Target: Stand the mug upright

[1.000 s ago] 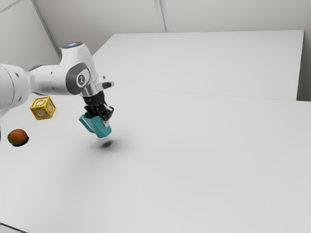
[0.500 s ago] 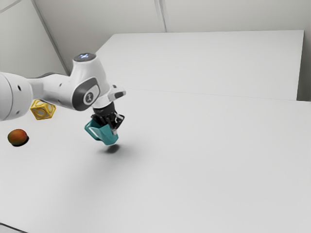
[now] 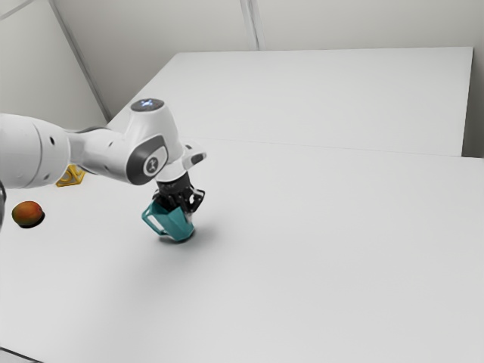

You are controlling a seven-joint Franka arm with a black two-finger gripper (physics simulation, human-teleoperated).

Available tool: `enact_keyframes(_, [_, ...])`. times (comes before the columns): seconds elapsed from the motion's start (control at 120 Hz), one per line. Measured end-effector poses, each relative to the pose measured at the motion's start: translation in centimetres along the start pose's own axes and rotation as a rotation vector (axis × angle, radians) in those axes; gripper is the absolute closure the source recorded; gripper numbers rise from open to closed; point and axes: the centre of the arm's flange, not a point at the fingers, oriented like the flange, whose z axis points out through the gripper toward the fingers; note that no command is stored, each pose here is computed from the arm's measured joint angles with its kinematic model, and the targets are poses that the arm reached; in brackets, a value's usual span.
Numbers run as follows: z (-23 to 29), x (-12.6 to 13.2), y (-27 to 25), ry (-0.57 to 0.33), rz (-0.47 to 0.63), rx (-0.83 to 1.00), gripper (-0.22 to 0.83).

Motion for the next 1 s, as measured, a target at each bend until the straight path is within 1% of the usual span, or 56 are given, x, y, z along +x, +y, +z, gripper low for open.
enact_keyframes(0.142, [0.3, 0.0, 0.2, -0.001, -0.026, -0.002, 0.78])
enact_keyframes(0.292, [-0.5, -0.1, 1.1, 0.009, -0.031, -0.013, 0.45])
enact_keyframes(0.342, [-1.4, -0.2, 1.2, 0.022, -0.033, -0.015, 0.35])
enact_keyframes(0.417, [-3.0, -0.4, 1.1, 0.040, -0.038, -0.016, 0.25])
enact_keyframes(0.508, [-5.7, -0.6, 1.1, 0.067, -0.042, -0.015, 0.16])
enact_keyframes(0.608, [-9.0, -0.8, 1.0, 0.096, -0.047, -0.015, 0.10])
enact_keyframes(0.708, [-12.9, -0.1, 1.1, 0.126, -0.040, -0.016, 0.06])
enact_keyframes(0.85, [-17.9, 0.8, 1.4, 0.149, -0.005, -0.014, 0.03])
enact_keyframes(1.0, [-22.3, 1.4, 1.8, 0.144, 0.028, -0.007, 0.02])
